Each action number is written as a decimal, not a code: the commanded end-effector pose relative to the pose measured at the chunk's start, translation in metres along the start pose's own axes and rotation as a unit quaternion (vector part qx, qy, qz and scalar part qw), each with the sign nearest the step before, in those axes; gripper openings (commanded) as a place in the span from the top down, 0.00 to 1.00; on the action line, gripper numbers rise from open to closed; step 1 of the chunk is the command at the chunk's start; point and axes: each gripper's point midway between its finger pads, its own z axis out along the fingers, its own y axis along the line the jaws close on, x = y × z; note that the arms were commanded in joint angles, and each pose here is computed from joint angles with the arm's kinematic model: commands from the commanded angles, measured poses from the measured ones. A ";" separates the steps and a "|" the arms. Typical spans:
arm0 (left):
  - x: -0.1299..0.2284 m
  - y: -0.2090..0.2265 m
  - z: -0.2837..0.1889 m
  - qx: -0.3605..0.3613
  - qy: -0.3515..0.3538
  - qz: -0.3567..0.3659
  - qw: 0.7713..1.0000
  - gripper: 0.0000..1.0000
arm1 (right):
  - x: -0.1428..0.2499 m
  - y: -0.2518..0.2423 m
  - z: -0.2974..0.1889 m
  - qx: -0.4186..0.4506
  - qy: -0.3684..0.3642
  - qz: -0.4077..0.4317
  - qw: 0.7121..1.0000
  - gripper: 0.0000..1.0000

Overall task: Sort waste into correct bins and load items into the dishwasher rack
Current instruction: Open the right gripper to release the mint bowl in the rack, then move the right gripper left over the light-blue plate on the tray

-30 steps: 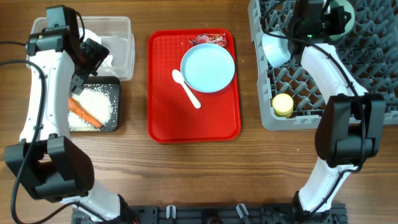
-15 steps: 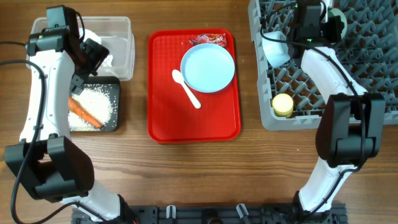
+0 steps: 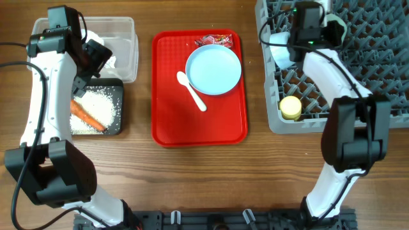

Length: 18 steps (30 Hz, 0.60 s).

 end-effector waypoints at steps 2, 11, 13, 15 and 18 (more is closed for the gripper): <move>-0.003 0.000 -0.011 0.007 -0.013 -0.007 1.000 0.00 | -0.004 0.037 -0.023 -0.034 -0.016 -0.042 0.998 0.39; -0.003 0.000 -0.011 0.007 -0.013 -0.007 1.000 0.00 | -0.015 0.044 -0.048 -0.018 -0.034 -0.057 0.998 0.00; -0.003 0.000 -0.011 0.007 -0.013 -0.007 1.000 0.00 | -0.019 0.036 -0.050 -0.009 -0.038 -0.045 0.998 0.00; -0.003 0.000 -0.011 0.007 -0.013 -0.007 1.000 0.00 | -0.025 0.026 -0.054 -0.001 -0.045 -0.027 0.999 0.00; -0.003 0.000 -0.011 0.007 -0.013 -0.007 1.000 0.00 | -0.041 0.002 -0.065 0.008 -0.069 0.016 0.997 0.00</move>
